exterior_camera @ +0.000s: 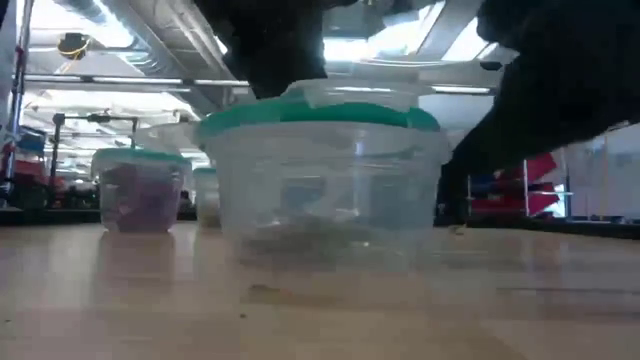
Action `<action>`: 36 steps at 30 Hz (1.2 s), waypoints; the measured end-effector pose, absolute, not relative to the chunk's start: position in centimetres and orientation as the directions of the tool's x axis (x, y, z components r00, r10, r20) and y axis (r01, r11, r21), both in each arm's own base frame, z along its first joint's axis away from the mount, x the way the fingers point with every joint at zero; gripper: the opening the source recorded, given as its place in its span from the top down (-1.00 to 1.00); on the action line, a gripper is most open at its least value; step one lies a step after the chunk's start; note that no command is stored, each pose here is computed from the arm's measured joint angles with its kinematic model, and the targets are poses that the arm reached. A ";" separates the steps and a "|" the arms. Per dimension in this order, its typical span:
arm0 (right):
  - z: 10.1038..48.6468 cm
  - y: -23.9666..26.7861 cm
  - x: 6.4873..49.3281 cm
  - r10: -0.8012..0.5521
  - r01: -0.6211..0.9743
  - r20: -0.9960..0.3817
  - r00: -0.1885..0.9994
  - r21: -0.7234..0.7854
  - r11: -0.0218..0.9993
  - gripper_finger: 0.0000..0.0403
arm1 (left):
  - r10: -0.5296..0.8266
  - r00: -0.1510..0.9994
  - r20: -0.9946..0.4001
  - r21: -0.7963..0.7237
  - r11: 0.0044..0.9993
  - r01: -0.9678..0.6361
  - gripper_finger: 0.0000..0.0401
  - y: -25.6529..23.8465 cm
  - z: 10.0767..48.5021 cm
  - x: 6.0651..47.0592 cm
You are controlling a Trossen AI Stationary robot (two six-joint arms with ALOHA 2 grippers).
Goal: Sort candy
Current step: Close the large transparent bin
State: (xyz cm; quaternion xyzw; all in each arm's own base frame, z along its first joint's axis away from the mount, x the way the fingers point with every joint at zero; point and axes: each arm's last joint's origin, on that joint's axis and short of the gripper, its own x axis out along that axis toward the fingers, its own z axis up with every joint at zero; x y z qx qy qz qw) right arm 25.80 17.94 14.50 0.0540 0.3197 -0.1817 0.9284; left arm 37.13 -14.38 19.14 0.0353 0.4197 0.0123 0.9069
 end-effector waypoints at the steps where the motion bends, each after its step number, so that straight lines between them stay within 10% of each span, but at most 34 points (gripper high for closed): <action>1: 15.0 18.1 25.5 -0.278 0.358 -0.623 0.732 0.005 0.934 0.48 | 0.057 0.654 -0.754 0.078 0.997 0.003 1.00 -14.4 19.2 37.2; 5: 15.4 19.7 24.5 -0.135 0.245 -0.672 0.729 0.072 0.967 0.48 | 0.065 0.674 -0.736 0.099 0.995 0.012 1.00 -14.3 19.4 37.3; 14: 10.2 20.4 26.5 -0.265 0.386 -0.589 0.764 0.088 0.918 0.48 | 0.069 0.722 -0.688 0.094 0.996 -0.006 1.00 -13.4 24.2 35.6; 21: 8.7 18.4 29.3 -0.304 0.421 -0.541 0.784 0.105 0.901 0.48 | 0.091 0.593 -0.800 0.069 0.996 -0.059 1.00 -13.5 20.9 34.1; 36: 9.9 18.4 29.9 -0.275 0.344 -0.502 0.820 0.047 0.938 0.48 | 0.131 0.724 -0.677 0.074 0.991 -0.110 1.00 -12.4 20.0 35.5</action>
